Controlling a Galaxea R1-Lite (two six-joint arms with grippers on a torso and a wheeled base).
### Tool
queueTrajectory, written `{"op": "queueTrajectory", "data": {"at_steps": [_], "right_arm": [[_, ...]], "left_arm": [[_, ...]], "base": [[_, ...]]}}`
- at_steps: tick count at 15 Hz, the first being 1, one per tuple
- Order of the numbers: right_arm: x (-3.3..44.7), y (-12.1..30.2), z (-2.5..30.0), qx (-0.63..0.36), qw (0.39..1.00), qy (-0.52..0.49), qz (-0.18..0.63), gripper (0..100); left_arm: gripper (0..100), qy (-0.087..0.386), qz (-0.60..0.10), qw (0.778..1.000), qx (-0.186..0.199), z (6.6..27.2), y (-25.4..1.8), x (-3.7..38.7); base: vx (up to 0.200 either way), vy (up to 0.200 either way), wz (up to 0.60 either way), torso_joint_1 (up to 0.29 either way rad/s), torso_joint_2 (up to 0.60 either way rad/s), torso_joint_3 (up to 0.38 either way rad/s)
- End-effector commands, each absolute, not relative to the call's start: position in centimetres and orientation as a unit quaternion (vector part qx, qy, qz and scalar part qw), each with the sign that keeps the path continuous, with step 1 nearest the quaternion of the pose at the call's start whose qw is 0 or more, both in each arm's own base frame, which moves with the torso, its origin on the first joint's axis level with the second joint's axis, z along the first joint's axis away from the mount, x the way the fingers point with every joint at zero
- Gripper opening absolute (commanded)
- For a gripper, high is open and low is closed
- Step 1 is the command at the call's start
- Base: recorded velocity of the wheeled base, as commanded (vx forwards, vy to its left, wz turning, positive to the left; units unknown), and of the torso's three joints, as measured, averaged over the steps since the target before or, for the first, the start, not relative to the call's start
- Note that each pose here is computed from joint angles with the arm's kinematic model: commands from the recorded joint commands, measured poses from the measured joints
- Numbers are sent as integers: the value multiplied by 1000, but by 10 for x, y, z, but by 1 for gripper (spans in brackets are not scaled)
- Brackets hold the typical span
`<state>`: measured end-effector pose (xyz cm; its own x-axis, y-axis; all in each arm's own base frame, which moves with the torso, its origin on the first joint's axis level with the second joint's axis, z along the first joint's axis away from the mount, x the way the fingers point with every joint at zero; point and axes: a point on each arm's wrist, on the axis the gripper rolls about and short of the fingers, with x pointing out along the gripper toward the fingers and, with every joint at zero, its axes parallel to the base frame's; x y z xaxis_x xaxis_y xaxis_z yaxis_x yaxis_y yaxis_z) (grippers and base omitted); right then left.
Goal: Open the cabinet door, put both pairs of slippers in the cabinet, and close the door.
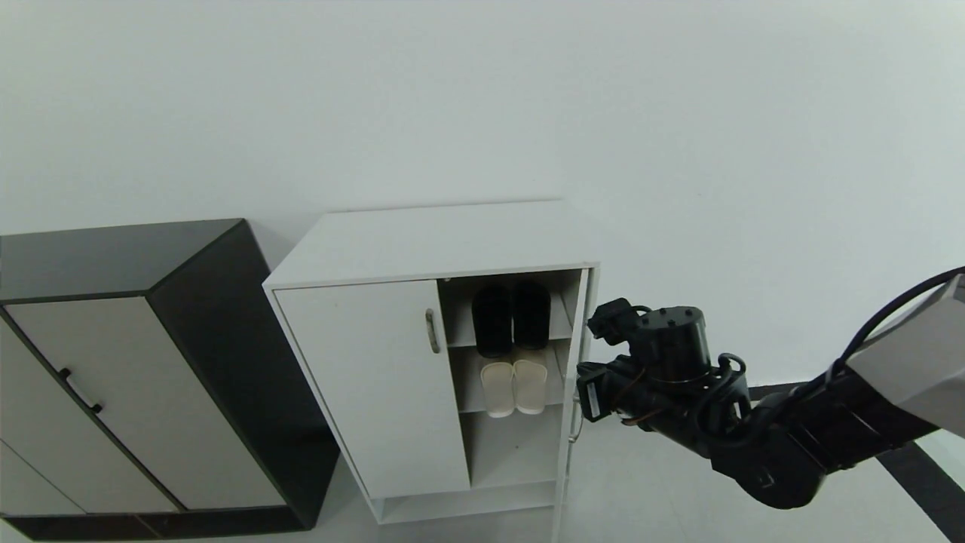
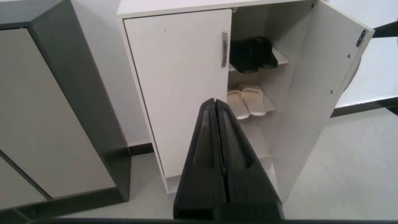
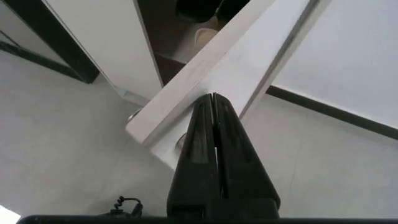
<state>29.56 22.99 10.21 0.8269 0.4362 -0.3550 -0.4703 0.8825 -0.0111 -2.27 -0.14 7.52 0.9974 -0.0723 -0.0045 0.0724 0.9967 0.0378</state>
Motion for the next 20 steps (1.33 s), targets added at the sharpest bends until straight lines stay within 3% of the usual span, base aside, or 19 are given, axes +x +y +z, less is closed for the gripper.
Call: {"op": "queueTrajectory", "data": {"at_steps": [1, 7, 11, 20], "right_arm": [[306, 253, 89, -37, 951, 177, 250, 0], [304, 257, 116, 56, 952, 84, 290, 0], [254, 220, 111, 61, 895, 102, 430, 0], [237, 215, 89, 52, 877, 136, 459, 0]], "left_arm": [[0, 2, -36, 999, 19, 75, -1, -23], [0, 2, -36, 999, 19, 75, -1, -23], [0, 2, -36, 999, 20, 75, -1, -23], [0, 2, -36, 999, 20, 75, -1, -23]], "base": [[0, 0, 0, 0, 0, 0], [0, 0, 0, 0, 0, 0], [0, 0, 0, 0, 0, 0], [200, 0, 0, 3, 1, 2]]}}
